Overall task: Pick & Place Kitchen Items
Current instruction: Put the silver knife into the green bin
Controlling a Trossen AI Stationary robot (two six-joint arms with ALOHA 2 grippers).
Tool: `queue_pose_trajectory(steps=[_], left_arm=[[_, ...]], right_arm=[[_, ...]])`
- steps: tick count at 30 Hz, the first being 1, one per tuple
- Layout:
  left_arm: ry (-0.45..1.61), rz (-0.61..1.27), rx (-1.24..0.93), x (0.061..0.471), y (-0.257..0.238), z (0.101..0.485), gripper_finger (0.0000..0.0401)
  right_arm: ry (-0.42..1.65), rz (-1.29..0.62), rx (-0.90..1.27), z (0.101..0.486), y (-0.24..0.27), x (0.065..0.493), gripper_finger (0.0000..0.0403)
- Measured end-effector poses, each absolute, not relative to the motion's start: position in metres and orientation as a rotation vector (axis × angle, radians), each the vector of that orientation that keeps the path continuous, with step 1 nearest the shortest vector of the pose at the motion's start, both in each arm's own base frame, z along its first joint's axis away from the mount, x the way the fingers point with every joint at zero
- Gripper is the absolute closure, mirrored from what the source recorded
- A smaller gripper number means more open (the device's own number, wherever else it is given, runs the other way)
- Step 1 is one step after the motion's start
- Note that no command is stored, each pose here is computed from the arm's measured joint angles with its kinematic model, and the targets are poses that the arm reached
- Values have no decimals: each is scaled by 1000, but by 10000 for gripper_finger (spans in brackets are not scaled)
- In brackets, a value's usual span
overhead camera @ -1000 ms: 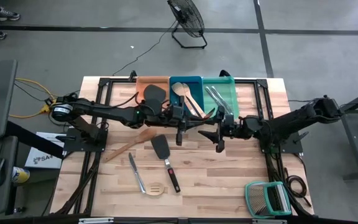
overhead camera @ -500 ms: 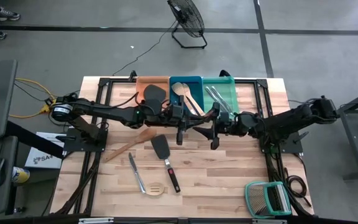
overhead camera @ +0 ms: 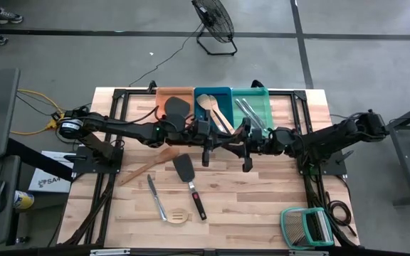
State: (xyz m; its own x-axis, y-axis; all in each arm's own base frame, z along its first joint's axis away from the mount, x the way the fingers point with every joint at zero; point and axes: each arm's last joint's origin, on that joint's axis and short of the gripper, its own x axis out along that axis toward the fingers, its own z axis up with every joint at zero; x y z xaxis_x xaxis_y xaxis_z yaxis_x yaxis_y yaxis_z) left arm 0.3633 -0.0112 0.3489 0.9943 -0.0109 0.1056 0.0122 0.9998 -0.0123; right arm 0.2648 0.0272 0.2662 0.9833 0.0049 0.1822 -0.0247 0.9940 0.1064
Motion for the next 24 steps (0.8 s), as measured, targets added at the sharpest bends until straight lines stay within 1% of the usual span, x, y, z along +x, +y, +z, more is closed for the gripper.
queue_pose_trajectory(steps=[3,8,11,17,21,24], left_arm=[[-90,-12,-19,363,-11,347,364],[-91,-16,-24,363,-11,348,315],[-93,-16,-26,363,-11,349,298],[-92,8,23,361,-10,351,290],[-83,59,55,353,-9,358,289],[-51,113,70,343,-7,364,289]], right_arm=[[-155,29,145,264,26,265,341],[-109,66,204,260,22,266,341],[-90,87,223,261,18,264,341],[-37,45,243,265,9,254,341],[-11,-44,275,272,0,242,341],[54,-122,288,272,-7,231,341]])
